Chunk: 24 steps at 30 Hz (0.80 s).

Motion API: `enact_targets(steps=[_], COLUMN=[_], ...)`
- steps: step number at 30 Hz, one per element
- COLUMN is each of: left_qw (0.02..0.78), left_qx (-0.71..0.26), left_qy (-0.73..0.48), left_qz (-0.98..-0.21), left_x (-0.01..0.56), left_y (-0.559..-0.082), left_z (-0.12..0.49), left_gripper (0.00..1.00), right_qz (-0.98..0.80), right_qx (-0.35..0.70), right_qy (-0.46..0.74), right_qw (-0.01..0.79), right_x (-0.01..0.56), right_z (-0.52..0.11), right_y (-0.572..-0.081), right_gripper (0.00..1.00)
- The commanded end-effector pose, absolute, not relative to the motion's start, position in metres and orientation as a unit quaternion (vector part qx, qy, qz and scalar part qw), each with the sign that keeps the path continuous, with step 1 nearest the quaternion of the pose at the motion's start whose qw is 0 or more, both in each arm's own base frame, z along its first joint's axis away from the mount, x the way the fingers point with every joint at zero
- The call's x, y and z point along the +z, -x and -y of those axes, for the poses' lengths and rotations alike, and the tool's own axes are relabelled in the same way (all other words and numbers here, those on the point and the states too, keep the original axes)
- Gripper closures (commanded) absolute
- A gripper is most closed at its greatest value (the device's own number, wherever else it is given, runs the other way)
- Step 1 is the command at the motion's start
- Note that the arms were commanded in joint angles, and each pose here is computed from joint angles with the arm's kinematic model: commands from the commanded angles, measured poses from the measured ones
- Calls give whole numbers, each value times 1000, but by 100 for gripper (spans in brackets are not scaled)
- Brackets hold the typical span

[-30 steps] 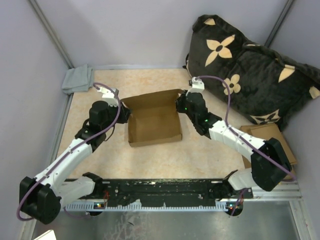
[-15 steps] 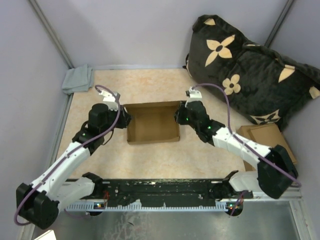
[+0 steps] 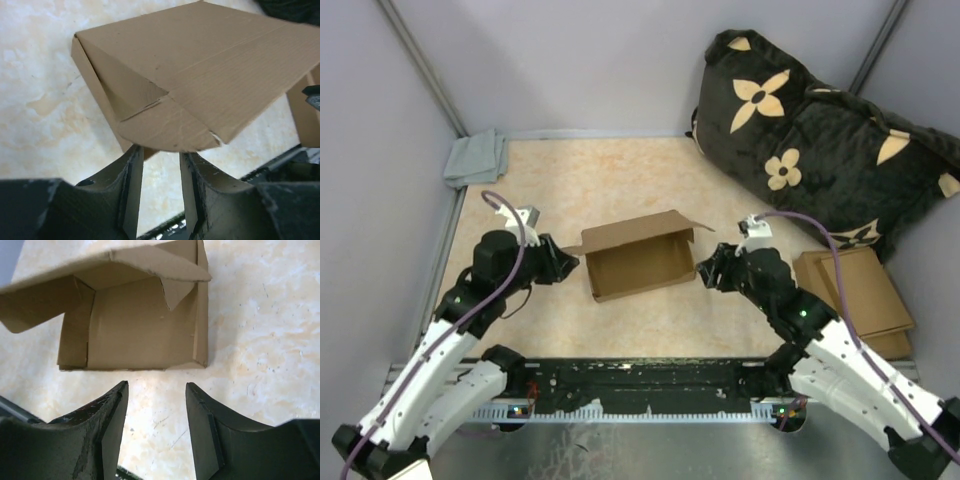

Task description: Fold the paper box

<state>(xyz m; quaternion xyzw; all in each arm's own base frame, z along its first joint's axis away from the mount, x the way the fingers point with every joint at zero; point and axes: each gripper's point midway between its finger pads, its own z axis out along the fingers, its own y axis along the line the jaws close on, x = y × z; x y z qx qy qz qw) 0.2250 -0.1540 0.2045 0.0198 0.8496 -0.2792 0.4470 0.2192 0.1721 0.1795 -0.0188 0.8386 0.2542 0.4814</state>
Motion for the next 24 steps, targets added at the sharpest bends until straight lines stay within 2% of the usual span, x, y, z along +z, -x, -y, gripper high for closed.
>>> enact_targets(steps=[1,6,12,13,21,24], left_qw=[437,490,483,481,398,378], left_qx=[-333,-346,-339,-336,-241,-235], left_qy=[6,47,59,56,62,61], left_qz=[-836,-799,-805,-808,-883,-894], left_x=[221,250,246,242,155,129], left_y=[-192,-178,-189,-195,-242,-253], left_z=[154,134,137,140,150,158], left_gripper=[59,59,57,57,51,49], right_qz=[-828,-809,-795,-796,-831,-836], right_qx=[288,307,303,296,236,254], right_qy=[-11,-38,-38,-30,11,-1], right_qw=[481,500,523,527,503,486], right_x=[186,199,217,217,181,169], right_z=[-159,-145,-144,-147,-185,-186], right_y=[-196,-183,-191,-197,-268,-298], right_gripper=[49,48,45,42,3,1])
